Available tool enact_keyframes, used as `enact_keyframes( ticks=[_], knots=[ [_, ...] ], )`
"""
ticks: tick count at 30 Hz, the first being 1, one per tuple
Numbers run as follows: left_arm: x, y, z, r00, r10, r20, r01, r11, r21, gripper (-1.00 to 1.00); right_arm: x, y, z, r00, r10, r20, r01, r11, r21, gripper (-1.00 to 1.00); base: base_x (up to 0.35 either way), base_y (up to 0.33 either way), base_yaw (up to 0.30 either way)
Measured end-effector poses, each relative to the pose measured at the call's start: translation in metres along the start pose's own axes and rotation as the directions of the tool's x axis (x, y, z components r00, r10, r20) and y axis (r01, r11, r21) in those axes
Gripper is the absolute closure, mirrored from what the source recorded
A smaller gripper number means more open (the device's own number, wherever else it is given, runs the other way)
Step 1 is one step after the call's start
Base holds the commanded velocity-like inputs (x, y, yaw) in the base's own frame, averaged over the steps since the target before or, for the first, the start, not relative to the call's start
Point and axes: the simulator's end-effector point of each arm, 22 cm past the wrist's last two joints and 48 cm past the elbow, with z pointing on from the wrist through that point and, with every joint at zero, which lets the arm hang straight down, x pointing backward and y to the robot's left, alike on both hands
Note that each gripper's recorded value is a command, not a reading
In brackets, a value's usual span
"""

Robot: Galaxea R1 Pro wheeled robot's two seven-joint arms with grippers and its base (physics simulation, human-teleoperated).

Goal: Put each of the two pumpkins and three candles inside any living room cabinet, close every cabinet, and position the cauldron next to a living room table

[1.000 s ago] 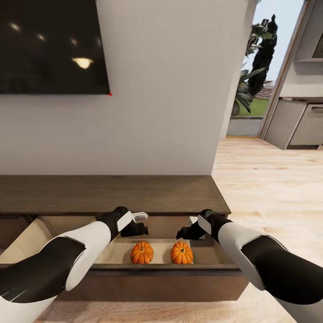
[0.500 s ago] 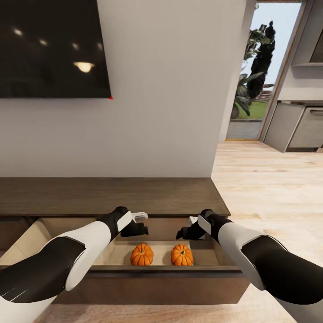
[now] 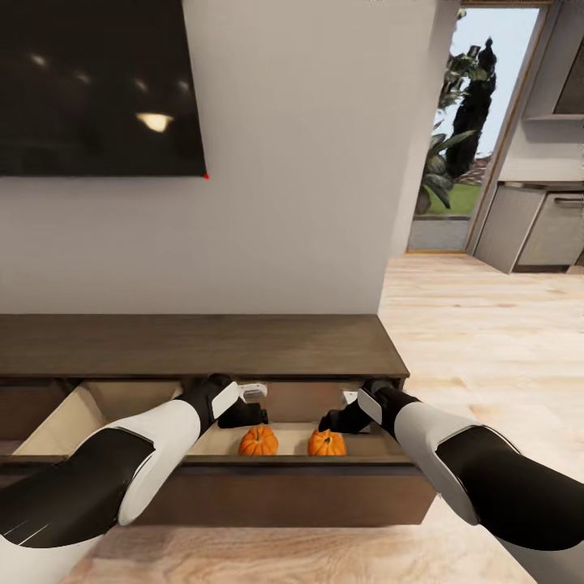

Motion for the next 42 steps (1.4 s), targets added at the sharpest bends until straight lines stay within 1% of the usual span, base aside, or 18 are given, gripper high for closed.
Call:
enact_keyframes(
  ticks=[7, 10, 12, 13, 15, 17, 19, 25, 42],
  knots=[
    [-0.001, 0.000, 0.000, 1.000, -0.001, 0.005, 0.001, 1.000, 0.001, -1.00, 0.000, 0.000, 0.000, 1.000, 0.000, 0.001, 0.000, 1.000, 0.000, -1.00, -0.117, 0.000, 0.000],
    [-0.006, -0.002, -0.008, 1.000, 0.001, 0.024, -0.001, 1.000, 0.002, -1.00, -0.005, 0.002, -0.007, 1.000, -0.004, 0.019, 0.004, 1.000, -0.001, -1.00, -0.010, 0.000, 0.000],
    [-0.007, -0.002, -0.008, 1.000, 0.001, 0.026, -0.001, 1.000, 0.002, -1.00, -0.006, 0.002, -0.007, 1.000, -0.005, 0.022, 0.005, 1.000, -0.001, -1.00, -0.004, 0.000, 0.000],
    [-0.009, -0.002, -0.008, 0.999, 0.000, 0.037, 0.000, 1.000, 0.002, -1.00, -0.006, 0.002, -0.007, 1.000, -0.005, 0.024, 0.005, 1.000, -0.002, -1.00, -0.001, 0.000, 0.000],
    [-0.020, -0.002, -0.009, 0.996, -0.004, 0.085, 0.003, 1.000, 0.004, -1.00, -0.007, 0.003, -0.007, 1.000, -0.005, 0.026, 0.005, 1.000, -0.003, -1.00, 0.000, 0.000, 0.000],
    [-0.026, -0.003, -0.009, 0.994, -0.006, 0.112, 0.006, 1.000, 0.005, -1.00, -0.007, 0.003, -0.007, 1.000, -0.006, 0.027, 0.006, 1.000, -0.003, -1.00, 0.000, 0.000, 0.000],
    [-0.027, -0.003, -0.009, 0.993, -0.007, 0.117, 0.006, 1.000, 0.005, -1.00, -0.007, 0.003, -0.007, 1.000, -0.006, 0.027, 0.006, 1.000, -0.003, -1.00, 0.000, 0.000, 0.000],
    [-0.036, -0.006, -0.024, 0.989, -0.002, 0.149, 0.001, 1.000, 0.007, -1.00, -0.014, 0.006, -0.021, 0.999, -0.013, 0.051, 0.013, 1.000, -0.001, -1.00, 0.000, 0.000, 0.000],
    [-0.053, -0.015, -0.066, 0.976, 0.010, 0.216, -0.012, 1.000, 0.010, -1.00, -0.030, 0.017, -0.060, 0.993, -0.031, 0.118, 0.031, 1.000, 0.002, -1.00, 0.000, 0.000, 0.000]
  ],
)
